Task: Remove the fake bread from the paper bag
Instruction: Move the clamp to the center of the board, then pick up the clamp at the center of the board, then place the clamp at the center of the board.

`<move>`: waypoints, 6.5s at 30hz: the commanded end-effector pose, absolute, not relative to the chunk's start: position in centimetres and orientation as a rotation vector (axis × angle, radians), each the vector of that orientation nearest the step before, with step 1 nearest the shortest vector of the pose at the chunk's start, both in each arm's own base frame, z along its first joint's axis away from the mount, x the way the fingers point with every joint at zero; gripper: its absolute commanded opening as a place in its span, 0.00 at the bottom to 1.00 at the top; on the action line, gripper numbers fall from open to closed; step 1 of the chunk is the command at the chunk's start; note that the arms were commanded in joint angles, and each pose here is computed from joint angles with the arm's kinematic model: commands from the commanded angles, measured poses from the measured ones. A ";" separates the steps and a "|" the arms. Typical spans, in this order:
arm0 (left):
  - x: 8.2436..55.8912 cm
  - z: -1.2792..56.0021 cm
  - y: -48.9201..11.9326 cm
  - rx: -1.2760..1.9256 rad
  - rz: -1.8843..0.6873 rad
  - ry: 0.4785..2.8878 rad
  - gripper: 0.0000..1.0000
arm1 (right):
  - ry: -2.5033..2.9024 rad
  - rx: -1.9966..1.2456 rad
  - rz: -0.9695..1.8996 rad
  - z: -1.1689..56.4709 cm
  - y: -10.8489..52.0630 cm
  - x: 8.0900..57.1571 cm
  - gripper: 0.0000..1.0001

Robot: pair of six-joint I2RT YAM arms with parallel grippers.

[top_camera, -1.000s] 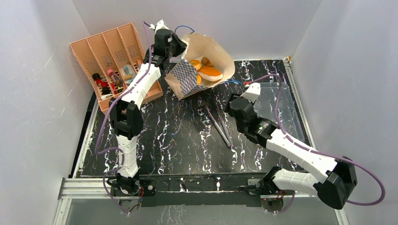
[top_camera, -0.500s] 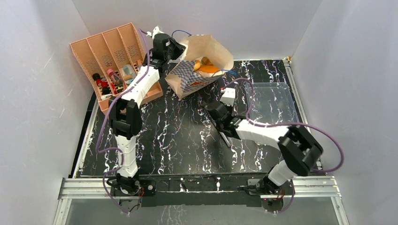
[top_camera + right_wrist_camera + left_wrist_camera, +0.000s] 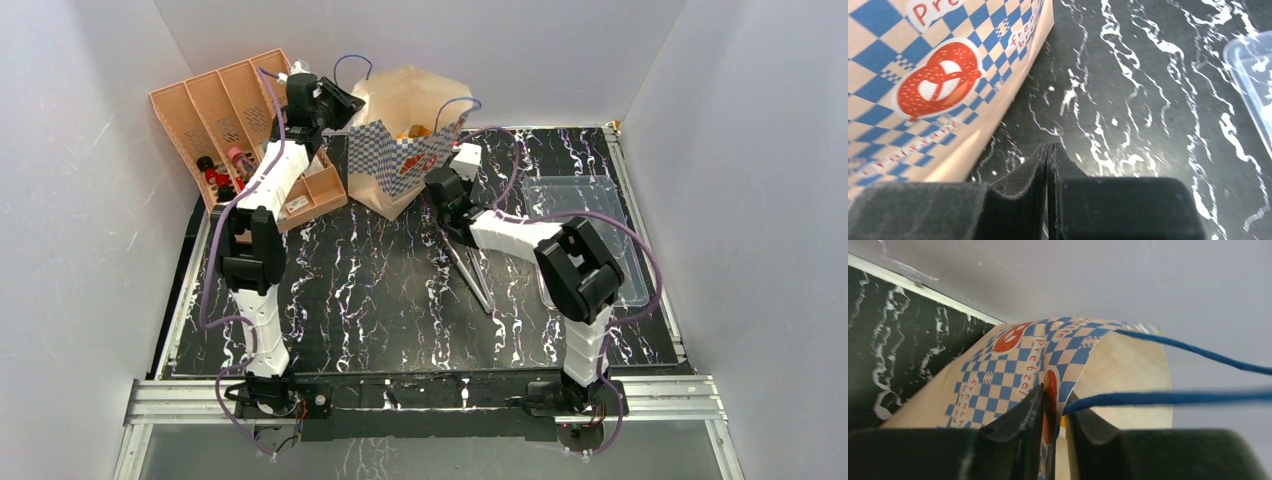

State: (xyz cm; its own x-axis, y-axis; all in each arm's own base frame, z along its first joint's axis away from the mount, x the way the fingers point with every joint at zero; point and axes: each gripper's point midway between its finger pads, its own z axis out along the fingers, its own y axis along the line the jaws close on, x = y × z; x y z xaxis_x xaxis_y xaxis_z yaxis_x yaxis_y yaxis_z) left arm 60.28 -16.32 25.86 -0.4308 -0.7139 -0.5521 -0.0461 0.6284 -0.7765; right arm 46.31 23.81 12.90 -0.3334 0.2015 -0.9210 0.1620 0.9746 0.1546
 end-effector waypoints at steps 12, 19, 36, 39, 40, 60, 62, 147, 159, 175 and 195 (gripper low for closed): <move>56.1 33.9 -11.7 -0.354 -0.689 1.814 0.98 | 1.869 0.225 0.085 15.7 26.3 49.4 0.12; 52.7 35.4 -9.3 -0.323 -0.533 1.790 0.98 | 1.903 0.216 0.058 16.0 24.6 47.1 0.31; 41.5 36.4 -10.6 -0.242 -0.469 1.760 0.98 | 2.040 0.197 0.007 13.7 18.9 38.3 0.59; 39.7 35.4 -13.4 -0.169 -0.459 1.785 0.98 | 2.077 0.182 0.000 12.3 18.6 37.5 0.58; 39.1 34.8 -14.4 -0.148 -0.463 1.798 0.98 | 2.095 0.178 -0.006 11.7 18.6 37.3 0.58; 31.9 22.6 -24.0 0.000 -0.501 1.999 0.98 | 2.240 0.135 -0.013 4.2 19.7 36.6 0.48; 31.7 21.8 -24.3 -0.005 -0.496 2.007 0.98 | 2.259 0.128 -0.029 3.2 19.7 36.6 0.44; 30.1 13.0 -30.3 -0.075 -0.574 2.104 0.02 | 1.946 0.135 0.185 16.9 23.2 28.0 0.00; 28.9 12.5 -22.2 -0.257 -0.366 2.085 0.00 | 1.929 0.304 0.057 16.4 16.4 30.5 0.00; 33.4 13.8 -28.9 -0.221 -0.585 2.026 0.98 | 2.130 0.166 -0.017 8.6 17.3 33.8 0.00; 27.2 20.8 -23.2 -0.124 -0.787 1.727 0.92 | 2.134 0.204 -0.073 8.6 16.2 37.8 0.69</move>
State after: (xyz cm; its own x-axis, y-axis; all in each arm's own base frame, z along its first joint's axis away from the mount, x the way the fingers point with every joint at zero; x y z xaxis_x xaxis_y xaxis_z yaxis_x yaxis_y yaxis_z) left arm 26.71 -23.51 17.65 -0.3675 -0.5019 -0.7829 0.2835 0.7413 -0.6083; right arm 36.13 16.14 3.14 -0.6364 0.0533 -0.7696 0.1282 0.9911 -0.0373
